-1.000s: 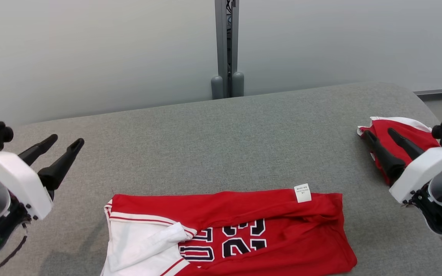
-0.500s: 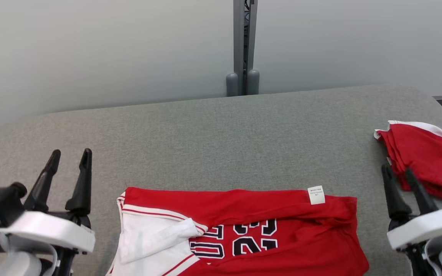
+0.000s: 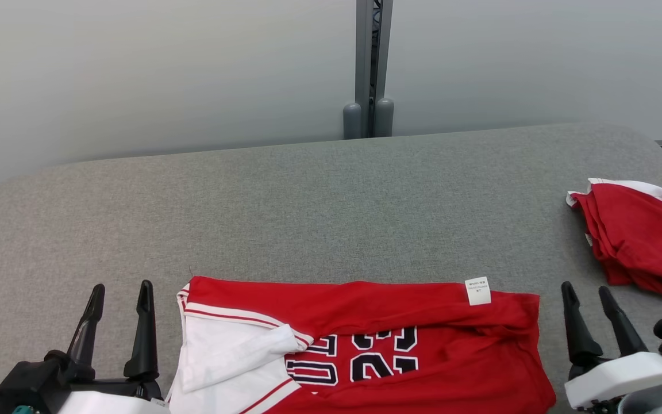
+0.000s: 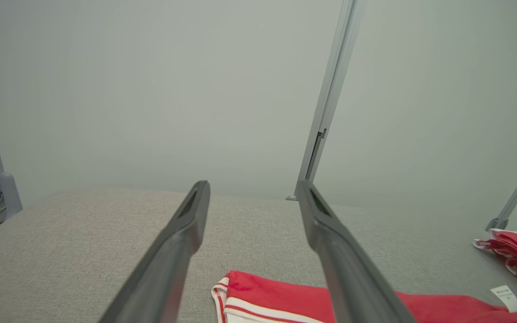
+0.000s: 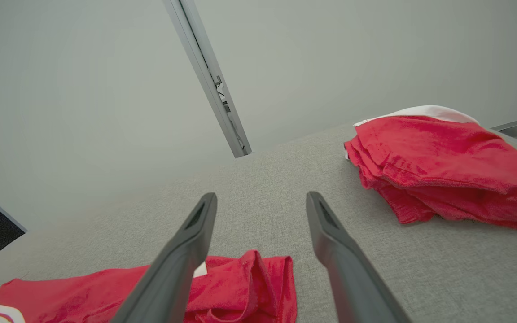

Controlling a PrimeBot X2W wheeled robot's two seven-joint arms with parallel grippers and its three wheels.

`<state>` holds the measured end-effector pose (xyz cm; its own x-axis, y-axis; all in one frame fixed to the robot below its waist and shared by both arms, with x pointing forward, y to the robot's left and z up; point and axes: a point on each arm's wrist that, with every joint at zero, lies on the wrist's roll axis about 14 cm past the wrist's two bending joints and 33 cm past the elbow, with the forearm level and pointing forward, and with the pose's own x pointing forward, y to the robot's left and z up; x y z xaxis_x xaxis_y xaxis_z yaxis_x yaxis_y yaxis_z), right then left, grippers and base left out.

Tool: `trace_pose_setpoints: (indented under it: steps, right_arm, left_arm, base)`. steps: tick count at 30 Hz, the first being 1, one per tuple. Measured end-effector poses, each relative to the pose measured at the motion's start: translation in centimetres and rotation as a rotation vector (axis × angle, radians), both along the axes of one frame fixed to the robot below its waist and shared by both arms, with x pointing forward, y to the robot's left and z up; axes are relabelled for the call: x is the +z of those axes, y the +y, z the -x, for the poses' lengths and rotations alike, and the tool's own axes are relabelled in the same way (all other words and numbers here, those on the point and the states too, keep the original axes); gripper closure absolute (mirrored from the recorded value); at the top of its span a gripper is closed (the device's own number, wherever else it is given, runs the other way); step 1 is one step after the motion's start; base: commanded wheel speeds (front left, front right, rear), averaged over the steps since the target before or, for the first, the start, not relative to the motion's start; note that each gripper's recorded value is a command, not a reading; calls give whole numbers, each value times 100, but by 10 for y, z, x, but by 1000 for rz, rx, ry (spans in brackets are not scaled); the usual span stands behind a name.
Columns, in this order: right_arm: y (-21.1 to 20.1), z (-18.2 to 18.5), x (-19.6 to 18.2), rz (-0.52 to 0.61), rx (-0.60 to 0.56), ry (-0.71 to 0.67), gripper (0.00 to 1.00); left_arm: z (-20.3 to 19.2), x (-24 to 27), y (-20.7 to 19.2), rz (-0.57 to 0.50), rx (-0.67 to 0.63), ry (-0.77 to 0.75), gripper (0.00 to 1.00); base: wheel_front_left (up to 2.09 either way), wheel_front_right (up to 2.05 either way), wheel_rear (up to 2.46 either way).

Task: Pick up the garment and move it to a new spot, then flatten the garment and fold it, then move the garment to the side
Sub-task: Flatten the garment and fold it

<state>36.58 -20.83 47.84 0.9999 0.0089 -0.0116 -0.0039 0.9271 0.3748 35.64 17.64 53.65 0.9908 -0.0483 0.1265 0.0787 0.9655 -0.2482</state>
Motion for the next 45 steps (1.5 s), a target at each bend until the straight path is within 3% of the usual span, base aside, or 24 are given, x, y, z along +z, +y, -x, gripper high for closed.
trace_pose_setpoints:
  steps: [11, 21, 34, 35, 37, 45]
  right_arm:
    - [17, -8, -54, -11, 38, 278, 0]
    - [36, 8, -107, -55, 75, 494, 0]
    - [76, 2, -110, -87, 180, 530, 0]
    - [78, 2, -111, -91, 186, 533, 47]
    - [81, 2, -111, -96, 191, 536, 100]
    - [61, -13, -91, -77, 140, 424, 100]
  left_arm:
    - [-3, -12, -13, 10, -45, 4, 0]
    - [3, -23, -9, 14, -34, 26, 0]
    - [5, -26, -9, 8, -34, 27, 0]
    - [5, -26, -9, 9, -32, 29, 0]
    - [6, -27, -8, 10, -30, 30, 0]
    - [5, -30, -12, 12, -42, 37, 0]
  base:
    - [0, 0, 0]
    - [0, 0, 0]
    - [0, 0, 0]
    - [0, 0, 0]
    - [0, 0, 0]
    - [0, 0, 0]
